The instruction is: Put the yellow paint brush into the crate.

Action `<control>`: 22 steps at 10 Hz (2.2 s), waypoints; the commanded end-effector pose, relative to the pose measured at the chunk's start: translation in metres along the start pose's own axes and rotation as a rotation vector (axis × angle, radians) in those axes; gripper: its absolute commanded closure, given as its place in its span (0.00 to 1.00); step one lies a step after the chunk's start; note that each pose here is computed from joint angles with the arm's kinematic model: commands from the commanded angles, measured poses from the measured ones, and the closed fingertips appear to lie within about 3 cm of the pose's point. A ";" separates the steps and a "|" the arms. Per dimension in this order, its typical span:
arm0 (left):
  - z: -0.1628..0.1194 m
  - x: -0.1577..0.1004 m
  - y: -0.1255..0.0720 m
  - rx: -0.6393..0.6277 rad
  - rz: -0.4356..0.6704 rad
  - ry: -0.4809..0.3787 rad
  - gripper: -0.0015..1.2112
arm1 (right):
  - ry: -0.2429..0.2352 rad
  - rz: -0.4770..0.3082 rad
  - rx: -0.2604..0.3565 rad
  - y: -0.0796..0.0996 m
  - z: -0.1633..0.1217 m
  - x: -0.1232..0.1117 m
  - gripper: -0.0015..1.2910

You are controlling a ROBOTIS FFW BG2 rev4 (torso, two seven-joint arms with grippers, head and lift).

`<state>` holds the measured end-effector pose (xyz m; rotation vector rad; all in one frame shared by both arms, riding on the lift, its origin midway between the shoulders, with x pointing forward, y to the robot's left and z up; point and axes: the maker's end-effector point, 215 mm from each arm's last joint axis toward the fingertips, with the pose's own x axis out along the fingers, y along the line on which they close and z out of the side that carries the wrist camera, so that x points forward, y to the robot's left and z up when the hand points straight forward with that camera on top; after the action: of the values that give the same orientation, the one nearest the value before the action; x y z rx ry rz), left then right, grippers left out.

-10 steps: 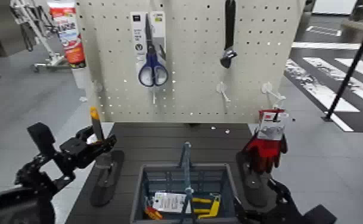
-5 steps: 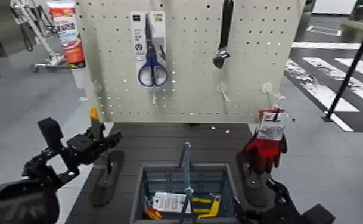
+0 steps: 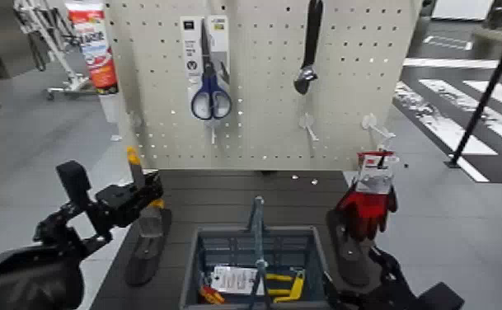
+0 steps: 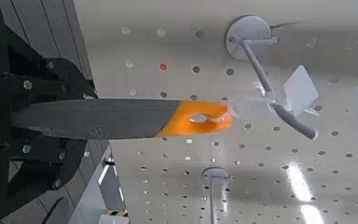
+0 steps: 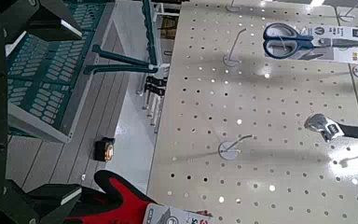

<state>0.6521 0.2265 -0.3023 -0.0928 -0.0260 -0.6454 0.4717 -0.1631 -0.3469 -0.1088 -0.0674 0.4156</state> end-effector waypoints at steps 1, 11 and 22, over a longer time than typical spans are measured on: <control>0.000 -0.001 0.000 0.001 0.001 -0.001 0.97 | 0.000 0.001 -0.001 0.000 0.000 -0.001 0.11; 0.039 -0.007 -0.013 0.030 -0.015 -0.075 0.97 | 0.001 -0.004 -0.001 -0.002 0.000 -0.003 0.11; 0.034 0.026 -0.155 -0.261 -0.288 -0.148 0.97 | 0.007 -0.006 -0.002 -0.001 0.000 -0.004 0.11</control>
<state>0.5823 0.0972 -0.2521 -0.3806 -0.1073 -0.9148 0.4682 -0.1661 -0.3477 -0.1107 -0.0600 0.4091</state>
